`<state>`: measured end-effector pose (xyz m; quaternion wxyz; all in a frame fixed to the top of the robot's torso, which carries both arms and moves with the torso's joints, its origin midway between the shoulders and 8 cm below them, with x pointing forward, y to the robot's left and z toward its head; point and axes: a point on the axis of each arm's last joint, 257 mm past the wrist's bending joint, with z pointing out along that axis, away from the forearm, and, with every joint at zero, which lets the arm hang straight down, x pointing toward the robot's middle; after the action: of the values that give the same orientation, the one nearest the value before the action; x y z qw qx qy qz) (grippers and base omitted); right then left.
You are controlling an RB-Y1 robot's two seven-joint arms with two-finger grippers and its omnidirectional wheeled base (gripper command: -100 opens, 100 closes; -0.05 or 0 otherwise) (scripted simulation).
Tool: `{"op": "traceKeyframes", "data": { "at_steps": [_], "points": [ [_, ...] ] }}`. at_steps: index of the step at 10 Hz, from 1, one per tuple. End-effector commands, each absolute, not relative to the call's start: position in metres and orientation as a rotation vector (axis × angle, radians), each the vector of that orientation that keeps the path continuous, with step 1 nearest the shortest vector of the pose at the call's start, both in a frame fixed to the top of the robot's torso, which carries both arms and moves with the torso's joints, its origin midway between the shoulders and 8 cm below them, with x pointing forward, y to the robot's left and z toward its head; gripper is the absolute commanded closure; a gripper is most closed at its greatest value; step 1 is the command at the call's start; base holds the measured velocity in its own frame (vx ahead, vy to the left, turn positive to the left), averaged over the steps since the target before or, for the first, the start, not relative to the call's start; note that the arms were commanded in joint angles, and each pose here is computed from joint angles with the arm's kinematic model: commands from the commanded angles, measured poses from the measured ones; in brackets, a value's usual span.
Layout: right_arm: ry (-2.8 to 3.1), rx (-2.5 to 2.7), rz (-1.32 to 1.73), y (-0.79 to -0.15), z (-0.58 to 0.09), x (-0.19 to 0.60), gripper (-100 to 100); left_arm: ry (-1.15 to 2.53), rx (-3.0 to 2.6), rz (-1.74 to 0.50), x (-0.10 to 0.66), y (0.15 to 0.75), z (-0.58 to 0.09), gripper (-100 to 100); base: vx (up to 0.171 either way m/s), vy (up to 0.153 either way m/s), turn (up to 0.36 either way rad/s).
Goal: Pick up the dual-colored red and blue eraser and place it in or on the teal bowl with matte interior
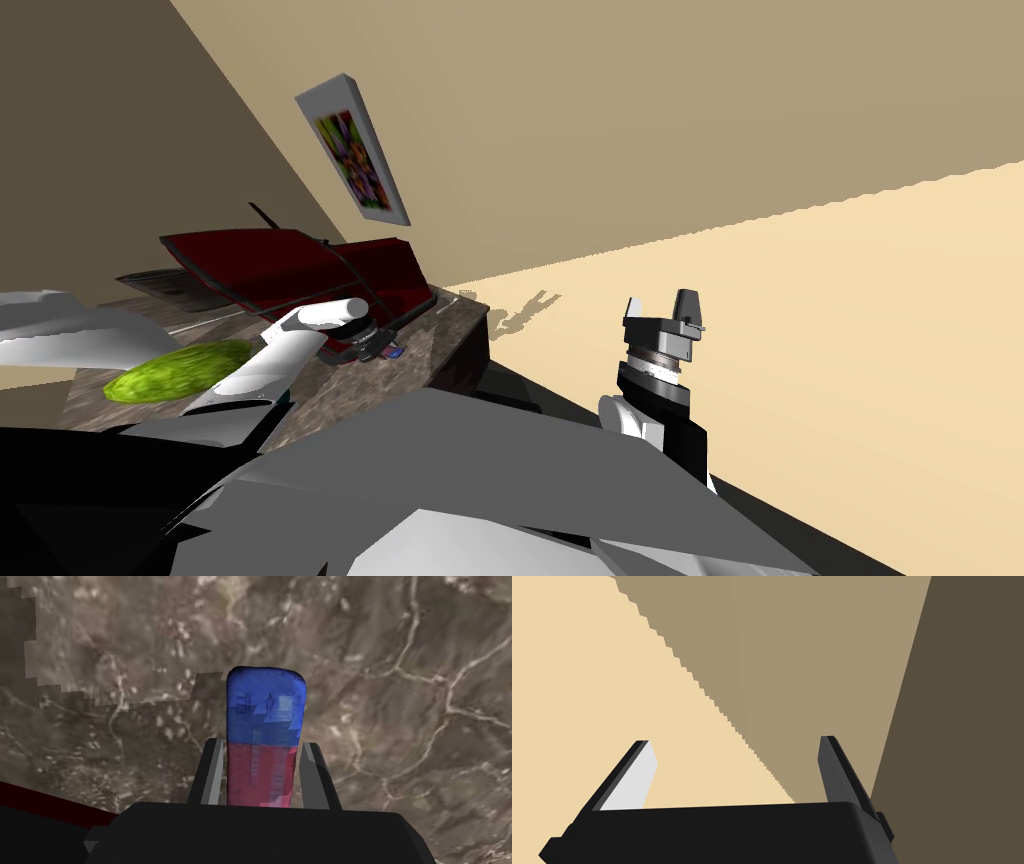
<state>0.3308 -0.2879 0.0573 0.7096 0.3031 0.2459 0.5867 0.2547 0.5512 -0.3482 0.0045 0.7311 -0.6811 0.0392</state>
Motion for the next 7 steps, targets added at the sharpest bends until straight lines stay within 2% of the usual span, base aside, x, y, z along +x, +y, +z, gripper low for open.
{"op": "traceKeyframes", "data": {
  "at_steps": [1, 2, 3, 4, 6, 7],
  "points": [
    [0.546, 0.673, 1.302, -0.288, 0.057, 0.331, 0, -2.134, 2.29, 0.123, 0.255, 0.551, -0.348, 100, 0.0, 0.0, 0.0],
    [0.546, 0.673, 1.302, -0.288, 0.057, 0.331, 0, -2.134, 2.291, 0.123, 0.255, 0.551, -0.348, 100, 0.0, 0.0, 0.0],
    [0.546, 0.673, 1.302, -0.288, 0.057, 0.331, 0, -2.135, 2.291, 0.124, 0.255, 0.551, -0.348, 0, 0.0, 0.0, 0.0],
    [0.546, 0.673, 1.302, -0.288, 0.057, 0.331, 0, -2.139, 2.284, 0.123, 0.255, 0.552, -0.336, 100, 0.017, -0.007, 0.046],
    [0.546, 0.673, 1.302, -0.288, 0.057, 0.331, 0, -2.143, 2.283, 0.125, 0.256, 0.552, -0.335, 100, 0.02, -0.008, 0.03],
    [0.546, 0.673, 1.302, -0.288, 0.057, 0.331, 0, -2.142, 2.283, 0.124, 0.256, 0.552, -0.334, 0, 0.0, 0.0, 0.0]
  ]
}}
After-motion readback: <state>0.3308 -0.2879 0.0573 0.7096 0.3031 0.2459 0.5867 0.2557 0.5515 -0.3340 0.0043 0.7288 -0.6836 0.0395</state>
